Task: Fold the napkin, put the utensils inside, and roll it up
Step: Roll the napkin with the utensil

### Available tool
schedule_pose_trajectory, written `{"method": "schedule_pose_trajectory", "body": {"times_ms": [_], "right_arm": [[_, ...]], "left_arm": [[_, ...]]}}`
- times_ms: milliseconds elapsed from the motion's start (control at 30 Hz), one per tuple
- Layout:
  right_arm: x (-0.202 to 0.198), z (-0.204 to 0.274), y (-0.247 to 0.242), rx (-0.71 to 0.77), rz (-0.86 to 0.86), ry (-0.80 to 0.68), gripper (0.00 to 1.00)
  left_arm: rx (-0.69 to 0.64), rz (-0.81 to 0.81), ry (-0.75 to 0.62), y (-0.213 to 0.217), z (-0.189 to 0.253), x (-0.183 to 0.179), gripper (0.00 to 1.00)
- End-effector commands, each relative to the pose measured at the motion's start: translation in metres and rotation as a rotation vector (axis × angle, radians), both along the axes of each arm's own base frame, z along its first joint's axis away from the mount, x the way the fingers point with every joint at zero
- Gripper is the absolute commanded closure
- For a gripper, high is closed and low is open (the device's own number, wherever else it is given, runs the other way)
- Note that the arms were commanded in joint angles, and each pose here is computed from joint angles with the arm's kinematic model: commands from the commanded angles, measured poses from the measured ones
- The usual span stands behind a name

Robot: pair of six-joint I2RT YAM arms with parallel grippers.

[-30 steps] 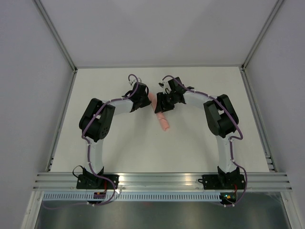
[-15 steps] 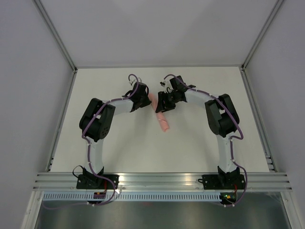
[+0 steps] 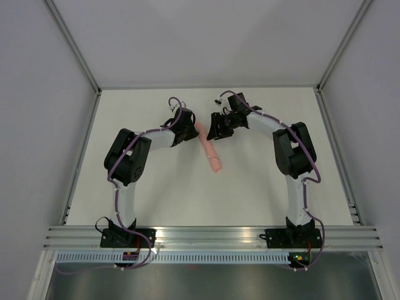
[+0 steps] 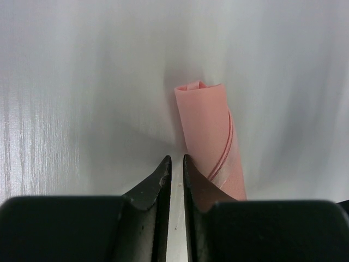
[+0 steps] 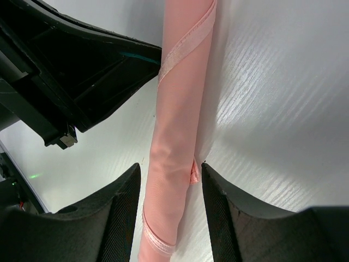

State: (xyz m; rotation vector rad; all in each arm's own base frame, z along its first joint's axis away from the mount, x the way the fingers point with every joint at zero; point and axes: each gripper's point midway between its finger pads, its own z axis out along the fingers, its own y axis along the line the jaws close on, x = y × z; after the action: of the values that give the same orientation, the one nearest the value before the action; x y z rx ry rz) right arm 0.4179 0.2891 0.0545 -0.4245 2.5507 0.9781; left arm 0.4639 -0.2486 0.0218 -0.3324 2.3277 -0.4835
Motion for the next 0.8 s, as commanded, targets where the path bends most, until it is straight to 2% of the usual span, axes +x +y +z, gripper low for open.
{"method": "schedule_pose_trajectory", "body": {"times_ms": [0, 333, 767], "right_arm": [[0.005, 0.006, -0.001, 0.005, -0.009, 0.014, 0.45], [0.007, 0.001, -0.007, -0.02, -0.001, -0.002, 0.46], [0.004, -0.004, -0.011, -0.018, 0.014, 0.006, 0.47]], "left_arm": [[0.064, -0.03, 0.032, 0.004, -0.013, -0.007, 0.8], [0.067, -0.025, 0.0, 0.006, 0.002, -0.003, 0.75], [0.084, 0.016, -0.015, 0.022, 0.019, 0.001, 0.73]]}}
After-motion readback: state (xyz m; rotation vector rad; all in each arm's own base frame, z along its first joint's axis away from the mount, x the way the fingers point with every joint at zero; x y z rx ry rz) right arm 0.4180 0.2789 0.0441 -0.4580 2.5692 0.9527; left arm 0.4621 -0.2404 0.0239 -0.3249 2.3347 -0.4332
